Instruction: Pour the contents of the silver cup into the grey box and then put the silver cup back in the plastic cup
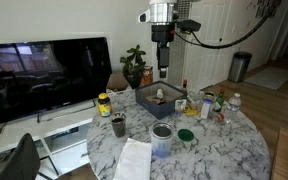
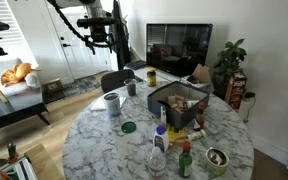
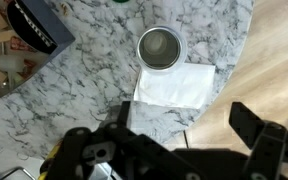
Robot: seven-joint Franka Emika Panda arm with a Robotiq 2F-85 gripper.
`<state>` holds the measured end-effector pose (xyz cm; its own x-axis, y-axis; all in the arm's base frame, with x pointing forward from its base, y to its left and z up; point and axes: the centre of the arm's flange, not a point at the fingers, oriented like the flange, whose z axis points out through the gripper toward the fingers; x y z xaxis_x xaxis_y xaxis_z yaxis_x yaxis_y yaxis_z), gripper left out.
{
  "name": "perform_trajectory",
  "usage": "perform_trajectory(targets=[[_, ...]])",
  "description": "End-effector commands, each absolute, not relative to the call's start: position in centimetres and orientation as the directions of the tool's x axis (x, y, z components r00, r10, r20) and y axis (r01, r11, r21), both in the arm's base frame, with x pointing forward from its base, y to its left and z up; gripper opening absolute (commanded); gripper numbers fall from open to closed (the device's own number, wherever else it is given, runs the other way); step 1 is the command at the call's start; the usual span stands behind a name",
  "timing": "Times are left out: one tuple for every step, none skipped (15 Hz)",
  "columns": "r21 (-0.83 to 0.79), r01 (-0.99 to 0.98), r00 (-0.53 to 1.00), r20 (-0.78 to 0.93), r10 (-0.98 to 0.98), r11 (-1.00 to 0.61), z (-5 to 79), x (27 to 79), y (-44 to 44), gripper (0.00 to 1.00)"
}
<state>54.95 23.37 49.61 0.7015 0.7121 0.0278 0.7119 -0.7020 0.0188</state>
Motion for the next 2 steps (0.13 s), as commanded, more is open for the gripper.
perform_trajectory(targets=[[0.018, 0.711, 0.703, 0.028, 0.711, -0.703, 49.59, 54.95, 23.38, 1.0], [0.018, 0.71, 0.703, 0.028, 0.71, -0.704, 49.59, 54.95, 23.38, 1.0]])
